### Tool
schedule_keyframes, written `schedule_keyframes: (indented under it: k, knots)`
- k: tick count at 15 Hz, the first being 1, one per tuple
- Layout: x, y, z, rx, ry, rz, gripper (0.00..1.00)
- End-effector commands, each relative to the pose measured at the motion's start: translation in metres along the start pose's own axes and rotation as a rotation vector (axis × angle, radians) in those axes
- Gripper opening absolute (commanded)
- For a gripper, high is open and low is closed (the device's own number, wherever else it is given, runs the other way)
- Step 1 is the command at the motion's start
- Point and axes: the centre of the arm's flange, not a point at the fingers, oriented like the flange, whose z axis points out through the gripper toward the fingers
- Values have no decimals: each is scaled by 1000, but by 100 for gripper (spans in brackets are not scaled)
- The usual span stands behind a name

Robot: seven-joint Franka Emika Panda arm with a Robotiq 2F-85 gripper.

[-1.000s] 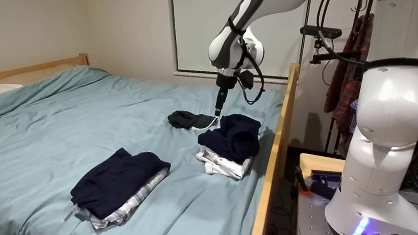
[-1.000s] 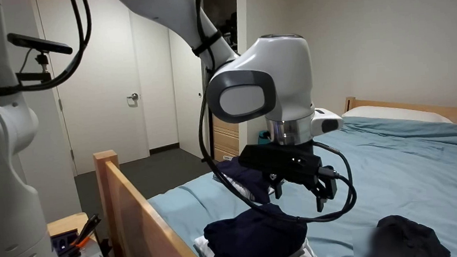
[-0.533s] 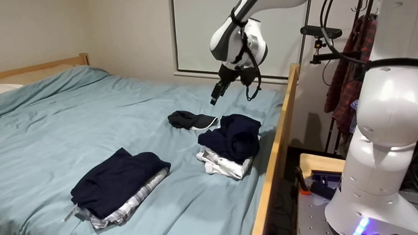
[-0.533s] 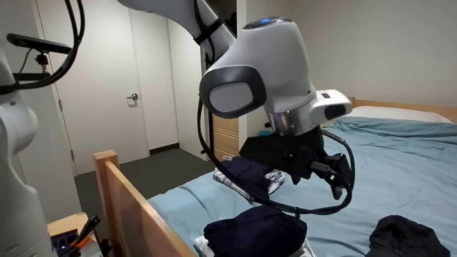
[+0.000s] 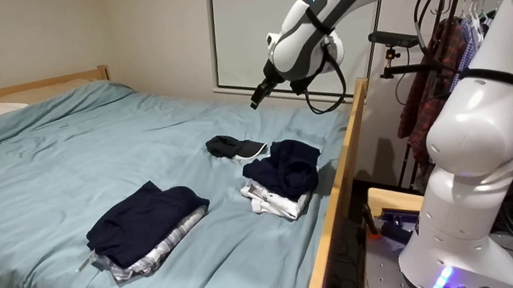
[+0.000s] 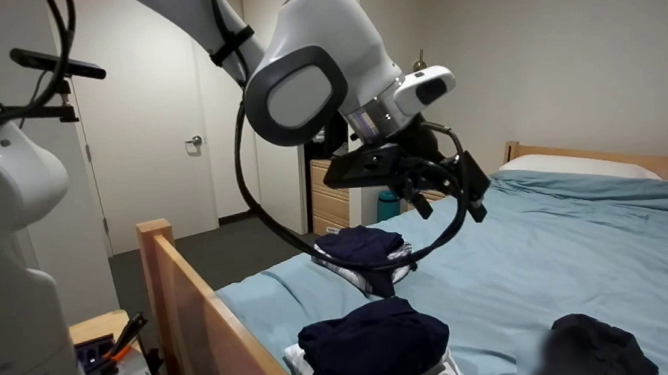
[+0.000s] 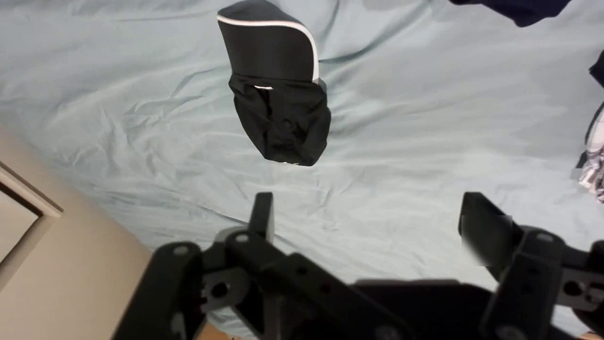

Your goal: Put the black shirt on the white shirt

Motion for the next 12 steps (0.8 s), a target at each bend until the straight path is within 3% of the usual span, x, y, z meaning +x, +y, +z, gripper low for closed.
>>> schedule_keyframes:
  k: [1,7,9,11,12]
  knots:
    - [33,-83,-20,59,-105,-61,100]
    - [76,-256,-22,345,-348,-114,100]
    - [81,-295,-22,362,-435,-111,100]
    - [82,-311,-13,327,-503,-70,100]
    - [65,-304,-30,336,-440,-118,100]
